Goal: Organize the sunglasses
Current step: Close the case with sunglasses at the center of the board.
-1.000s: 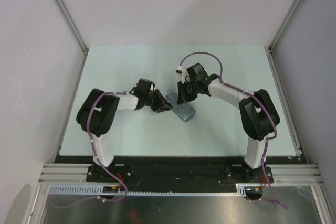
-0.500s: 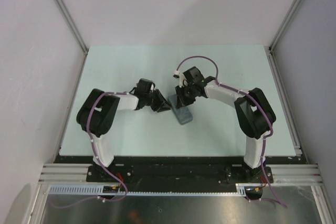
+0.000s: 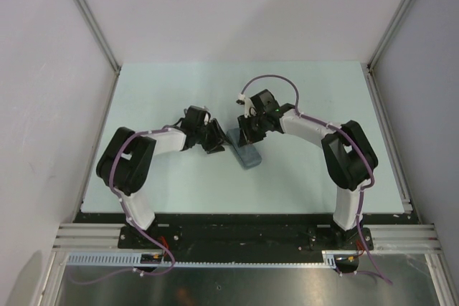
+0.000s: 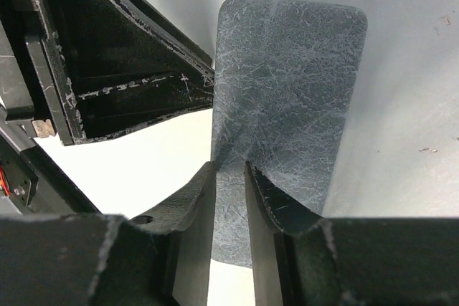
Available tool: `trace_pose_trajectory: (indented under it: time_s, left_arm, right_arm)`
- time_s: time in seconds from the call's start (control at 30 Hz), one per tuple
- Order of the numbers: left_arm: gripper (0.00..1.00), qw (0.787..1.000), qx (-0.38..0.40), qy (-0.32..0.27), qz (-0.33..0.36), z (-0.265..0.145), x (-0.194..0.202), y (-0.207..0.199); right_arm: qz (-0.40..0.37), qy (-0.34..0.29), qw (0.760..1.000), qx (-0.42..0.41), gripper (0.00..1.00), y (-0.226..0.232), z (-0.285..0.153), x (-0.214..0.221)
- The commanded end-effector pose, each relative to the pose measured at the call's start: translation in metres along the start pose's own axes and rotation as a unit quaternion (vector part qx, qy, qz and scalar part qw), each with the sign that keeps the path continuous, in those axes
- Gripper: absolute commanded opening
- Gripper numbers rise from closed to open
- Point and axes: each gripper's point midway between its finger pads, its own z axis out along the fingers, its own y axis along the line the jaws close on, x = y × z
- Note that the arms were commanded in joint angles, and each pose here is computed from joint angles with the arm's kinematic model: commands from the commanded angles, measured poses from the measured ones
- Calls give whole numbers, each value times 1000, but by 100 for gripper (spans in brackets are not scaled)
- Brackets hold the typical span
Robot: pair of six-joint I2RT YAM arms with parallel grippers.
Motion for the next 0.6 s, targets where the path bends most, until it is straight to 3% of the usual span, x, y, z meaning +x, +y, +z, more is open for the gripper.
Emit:
trace_pose_trajectory:
  time_s: [0.0,0.27,0.57]
  left_arm:
    - [51,995,66,-16,68,-22,-4,-42]
    - [51,994,72,12,84,-15,6,-38]
    - [52,981,120,15,154,-18,7,-52]
  right_arm:
    - [-12,0,999,31,33,-9,2,2]
    - [-103,-42,987,115,45,-5,-1,-14]
    - [-113,-16,984,139,43,-11,9,-1]
